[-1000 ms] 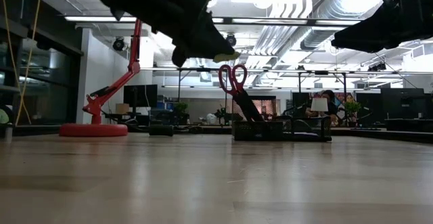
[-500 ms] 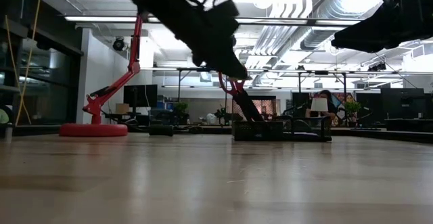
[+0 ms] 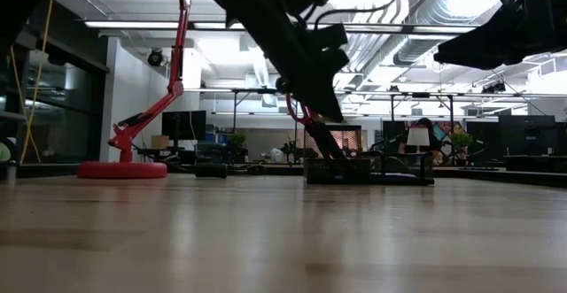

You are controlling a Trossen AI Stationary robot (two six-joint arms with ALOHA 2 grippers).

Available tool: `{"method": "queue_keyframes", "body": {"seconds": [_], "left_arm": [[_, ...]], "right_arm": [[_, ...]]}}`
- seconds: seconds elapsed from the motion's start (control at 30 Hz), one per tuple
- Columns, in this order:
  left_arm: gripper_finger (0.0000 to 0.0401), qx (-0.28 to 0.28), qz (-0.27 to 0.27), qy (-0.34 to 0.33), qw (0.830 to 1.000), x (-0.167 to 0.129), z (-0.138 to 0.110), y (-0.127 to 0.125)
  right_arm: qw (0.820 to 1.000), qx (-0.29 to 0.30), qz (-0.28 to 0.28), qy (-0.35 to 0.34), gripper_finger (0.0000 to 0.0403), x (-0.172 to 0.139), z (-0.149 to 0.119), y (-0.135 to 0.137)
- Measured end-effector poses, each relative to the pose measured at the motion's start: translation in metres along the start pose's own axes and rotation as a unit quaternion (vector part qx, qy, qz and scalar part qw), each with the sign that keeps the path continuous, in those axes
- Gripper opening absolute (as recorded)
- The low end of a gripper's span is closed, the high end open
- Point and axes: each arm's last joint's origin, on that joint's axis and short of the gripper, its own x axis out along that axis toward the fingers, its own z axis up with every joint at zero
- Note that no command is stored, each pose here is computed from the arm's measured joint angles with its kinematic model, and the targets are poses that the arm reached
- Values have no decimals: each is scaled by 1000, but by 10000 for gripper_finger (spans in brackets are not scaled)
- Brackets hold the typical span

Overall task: Pick and place office supplies into organizer
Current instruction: Put the light green eraser into the black desk organizer

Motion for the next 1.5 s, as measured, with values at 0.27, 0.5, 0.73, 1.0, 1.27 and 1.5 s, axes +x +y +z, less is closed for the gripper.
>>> {"method": "queue_keyframes", "body": {"seconds": [0.27,0.5,0.73,1.0,1.27,1.5], "left_arm": [[62,16,9,7,1000,15,-4,11],[62,29,5,16,999,25,-9,19],[62,18,0,17,1000,26,-10,24],[63,24,-15,14,999,28,-9,28],[113,33,-23,7,999,28,-8,27],[180,35,-32,11,999,31,-11,25]], "right_arm": [[1000,-3,0,3,259,0,-1,0],[1000,-6,0,7,259,0,-2,0],[1000,-12,1,13,259,0,-3,0],[1000,-12,1,13,259,0,-3,0],[1000,-12,1,13,259,0,-3,0],[1000,-12,1,14,259,0,-3,0]]}}
